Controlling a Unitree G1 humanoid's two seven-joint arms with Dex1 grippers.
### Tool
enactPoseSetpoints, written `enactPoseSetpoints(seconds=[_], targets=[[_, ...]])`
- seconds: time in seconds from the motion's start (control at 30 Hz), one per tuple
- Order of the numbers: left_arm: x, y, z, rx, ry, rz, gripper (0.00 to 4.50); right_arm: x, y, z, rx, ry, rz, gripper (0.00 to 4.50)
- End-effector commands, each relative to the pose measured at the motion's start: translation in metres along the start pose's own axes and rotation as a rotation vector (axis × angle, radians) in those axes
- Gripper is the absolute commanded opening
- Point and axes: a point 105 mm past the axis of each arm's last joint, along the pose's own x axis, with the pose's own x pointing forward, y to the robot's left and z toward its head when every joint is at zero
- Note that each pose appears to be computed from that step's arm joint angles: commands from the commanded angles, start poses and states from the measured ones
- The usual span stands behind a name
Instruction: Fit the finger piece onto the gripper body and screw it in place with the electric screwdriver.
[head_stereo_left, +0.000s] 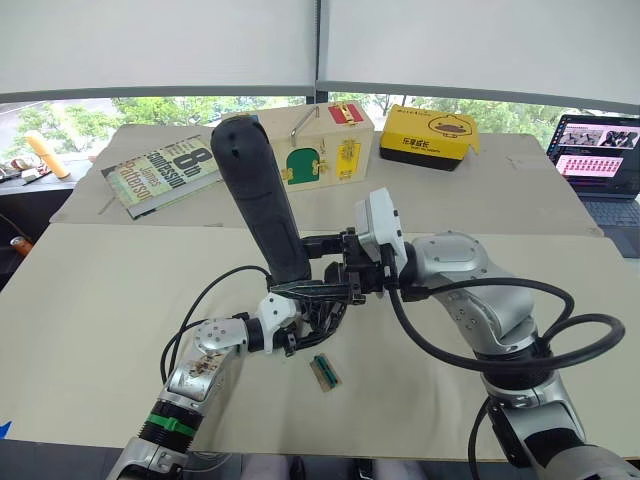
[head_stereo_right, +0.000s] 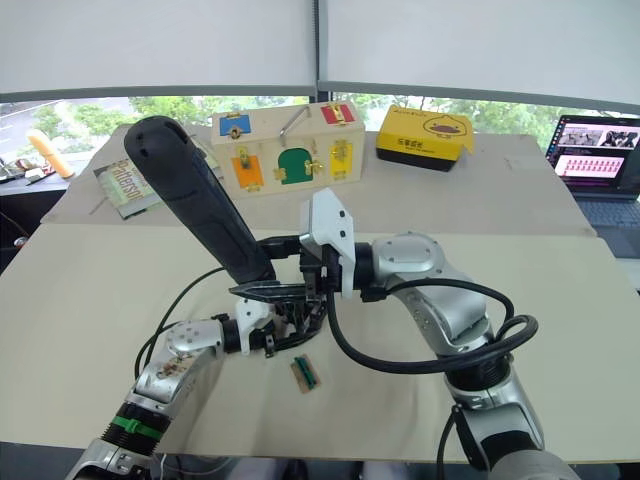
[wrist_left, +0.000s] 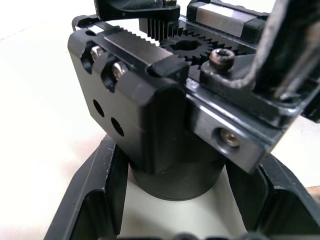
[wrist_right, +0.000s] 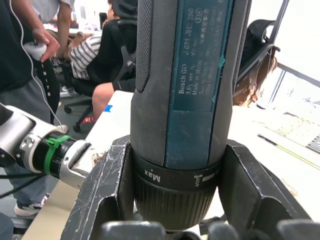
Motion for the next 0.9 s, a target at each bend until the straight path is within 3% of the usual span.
enactPoseSetpoints(seconds=[0.03,0.9], targets=[[-0.002,-0.009,-0.024,-0.076,0.076,-0.012,2.31,-0.002,0.003,0.023,-0.063,-0.066,0.007,1.95],[-0.003,-0.009,-0.024,-0.080,0.078,-0.009,2.31,-0.002,0.000,0.012,-0.038,-0.045,-0.022,1.95]])
